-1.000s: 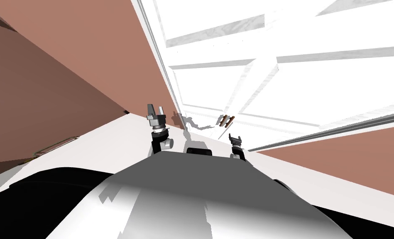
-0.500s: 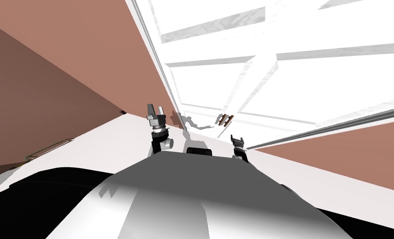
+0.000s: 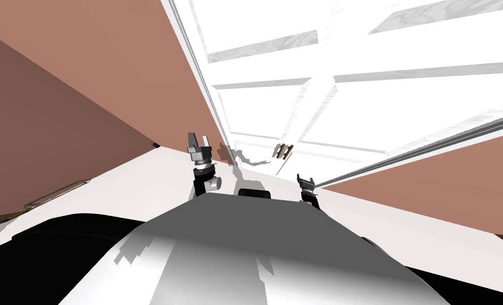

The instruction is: Pull the door open

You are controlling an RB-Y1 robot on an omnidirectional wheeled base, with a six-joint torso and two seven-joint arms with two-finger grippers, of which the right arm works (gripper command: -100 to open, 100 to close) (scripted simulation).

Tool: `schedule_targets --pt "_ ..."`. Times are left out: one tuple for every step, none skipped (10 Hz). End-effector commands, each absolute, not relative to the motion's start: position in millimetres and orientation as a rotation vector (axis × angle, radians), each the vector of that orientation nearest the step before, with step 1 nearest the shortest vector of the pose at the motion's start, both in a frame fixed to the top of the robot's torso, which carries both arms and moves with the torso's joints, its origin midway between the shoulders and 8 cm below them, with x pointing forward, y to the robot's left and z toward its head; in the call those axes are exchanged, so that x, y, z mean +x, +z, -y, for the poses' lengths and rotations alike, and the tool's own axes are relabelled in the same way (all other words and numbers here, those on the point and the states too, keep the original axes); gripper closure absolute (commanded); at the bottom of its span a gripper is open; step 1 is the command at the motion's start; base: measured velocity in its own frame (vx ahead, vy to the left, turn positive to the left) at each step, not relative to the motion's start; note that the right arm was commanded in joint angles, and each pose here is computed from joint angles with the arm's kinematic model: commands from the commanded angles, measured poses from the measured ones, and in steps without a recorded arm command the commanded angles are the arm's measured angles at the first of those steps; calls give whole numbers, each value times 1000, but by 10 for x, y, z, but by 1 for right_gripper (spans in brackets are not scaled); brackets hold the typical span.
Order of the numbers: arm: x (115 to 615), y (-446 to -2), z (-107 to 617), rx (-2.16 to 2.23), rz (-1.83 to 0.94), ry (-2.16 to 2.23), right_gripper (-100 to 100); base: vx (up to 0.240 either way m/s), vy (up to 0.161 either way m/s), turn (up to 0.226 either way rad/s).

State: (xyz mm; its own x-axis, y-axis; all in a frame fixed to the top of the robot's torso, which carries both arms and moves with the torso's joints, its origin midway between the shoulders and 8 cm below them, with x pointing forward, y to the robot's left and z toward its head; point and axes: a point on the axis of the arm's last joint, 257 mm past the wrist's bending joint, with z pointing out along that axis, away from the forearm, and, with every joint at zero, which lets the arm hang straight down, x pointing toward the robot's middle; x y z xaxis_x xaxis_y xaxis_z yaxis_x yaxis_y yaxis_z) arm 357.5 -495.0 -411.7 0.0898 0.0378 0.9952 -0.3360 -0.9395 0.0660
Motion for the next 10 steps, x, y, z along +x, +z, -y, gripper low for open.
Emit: schedule_targets --pt "3339 -4184 5197 2089 309 1856 -100 -106 -55 -194" --pt "3339 -4184 5197 2089 309 1856 -100 -110 -45 -93" --pt "3339 -4184 5197 2089 309 1856 -100 -54 -11 11" --pt "3157 -4217 5404 2084 317 1800 -100 -67 -15 -143" --pt "3157 -4217 5404 2084 317 1800 -100 -65 -26 -84" --pt "2998 -4237 5585 2076 325 1752 -100 -62 -40 -108" --pt "2920 -4242 5674 2072 329 1728 -100 -55 -55 -125" --pt "2920 -4242 5674 2072 329 1728 -100 -32 -46 -28" --pt "2836 -4244 5777 2066 334 1701 -100 -13 -40 -49" --pt "2836 -4244 5777 2066 334 1701 -100 4 -26 -36"
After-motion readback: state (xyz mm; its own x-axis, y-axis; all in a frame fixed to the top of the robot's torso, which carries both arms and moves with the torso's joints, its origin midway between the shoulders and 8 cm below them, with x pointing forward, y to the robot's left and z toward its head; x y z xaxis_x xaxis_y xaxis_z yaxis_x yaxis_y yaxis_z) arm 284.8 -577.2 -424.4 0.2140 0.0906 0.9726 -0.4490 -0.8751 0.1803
